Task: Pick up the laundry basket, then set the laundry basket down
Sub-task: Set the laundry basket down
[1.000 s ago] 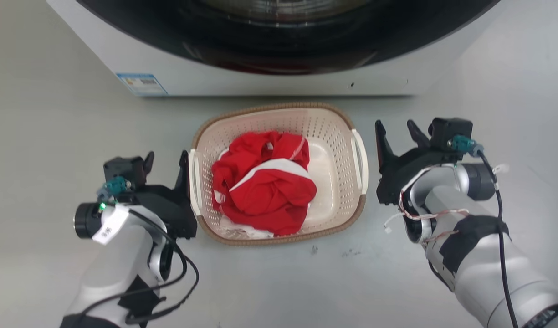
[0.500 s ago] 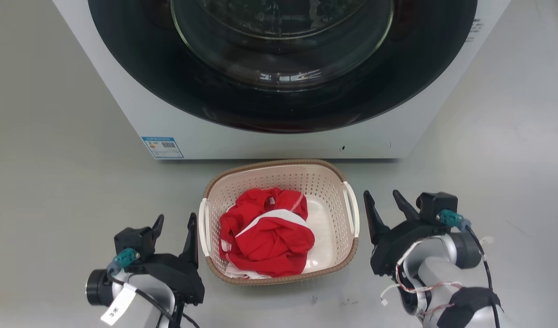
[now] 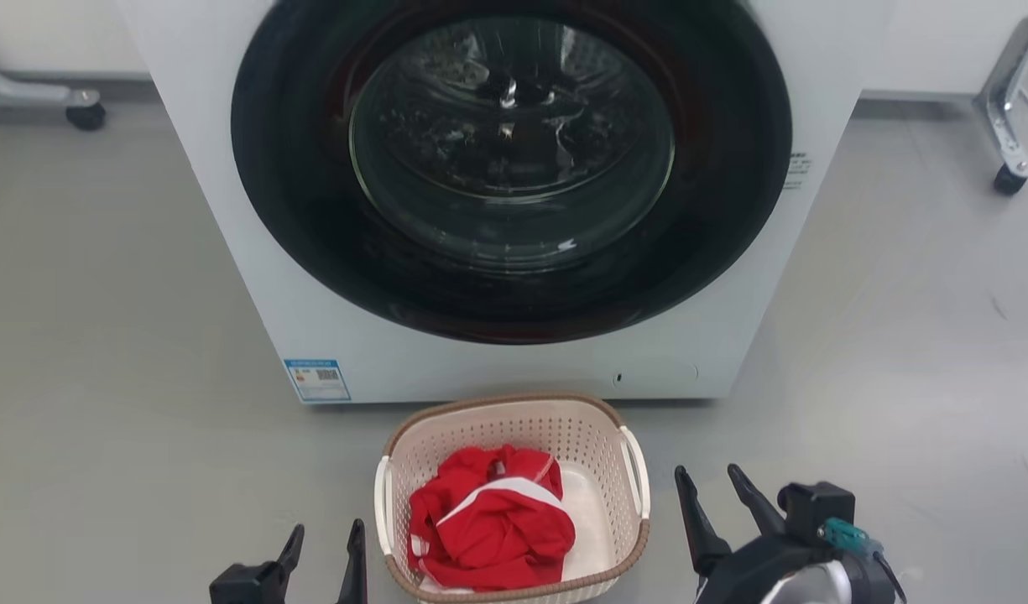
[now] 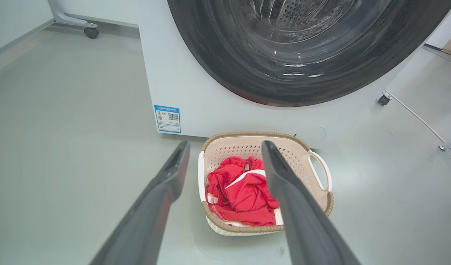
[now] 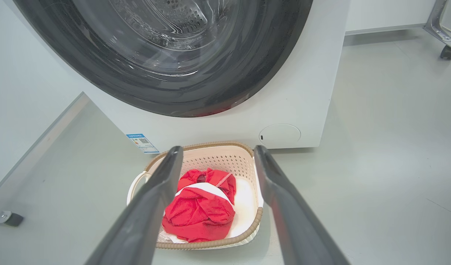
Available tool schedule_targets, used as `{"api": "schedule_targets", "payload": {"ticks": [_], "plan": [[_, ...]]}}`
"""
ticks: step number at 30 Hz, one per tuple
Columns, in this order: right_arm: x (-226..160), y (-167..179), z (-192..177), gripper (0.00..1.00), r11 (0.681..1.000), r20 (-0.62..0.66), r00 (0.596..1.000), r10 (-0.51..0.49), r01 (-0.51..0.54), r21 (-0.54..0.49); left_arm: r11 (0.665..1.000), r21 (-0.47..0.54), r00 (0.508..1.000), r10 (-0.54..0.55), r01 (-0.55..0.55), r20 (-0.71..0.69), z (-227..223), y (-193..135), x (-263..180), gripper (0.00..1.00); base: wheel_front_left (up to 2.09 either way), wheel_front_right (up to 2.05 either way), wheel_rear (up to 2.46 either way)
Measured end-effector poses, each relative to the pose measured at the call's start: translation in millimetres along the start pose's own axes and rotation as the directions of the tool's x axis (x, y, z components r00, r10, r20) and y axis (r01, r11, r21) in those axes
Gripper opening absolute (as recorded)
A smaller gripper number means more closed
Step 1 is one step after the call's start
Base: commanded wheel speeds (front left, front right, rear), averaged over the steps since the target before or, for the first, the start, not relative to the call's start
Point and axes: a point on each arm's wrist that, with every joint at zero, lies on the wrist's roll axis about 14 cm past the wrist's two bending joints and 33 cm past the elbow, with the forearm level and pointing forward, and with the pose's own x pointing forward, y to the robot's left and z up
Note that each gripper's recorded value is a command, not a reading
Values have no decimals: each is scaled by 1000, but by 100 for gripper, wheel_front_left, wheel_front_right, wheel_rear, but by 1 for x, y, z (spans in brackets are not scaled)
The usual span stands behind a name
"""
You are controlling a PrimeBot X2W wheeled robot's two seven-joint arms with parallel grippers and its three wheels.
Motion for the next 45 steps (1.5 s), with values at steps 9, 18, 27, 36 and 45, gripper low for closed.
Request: {"api": "schedule_targets", "payload": {"ticks": [9,18,27,36,45], "plan": [[-37,-1,17,100,1000,115,993,-25,24,13,1000,11,992,-3,2,123,27,2,-31,100,0,0,0],[-61,-9,32,100,997,213,974,-80,81,4,1000,14,984,-18,16,178,38,-5,-46,100,0,0,0],[-77,-18,49,100,991,294,948,-126,135,-14,999,34,974,-43,36,220,50,-14,-49,100,0,0,0],[-82,-16,67,100,989,353,928,-123,146,-38,997,65,966,-63,48,249,59,-21,-50,100,0,0,0],[-82,-11,77,100,988,384,917,-110,144,-60,996,72,963,-61,43,264,63,-20,-50,100,0,0,0]]}}
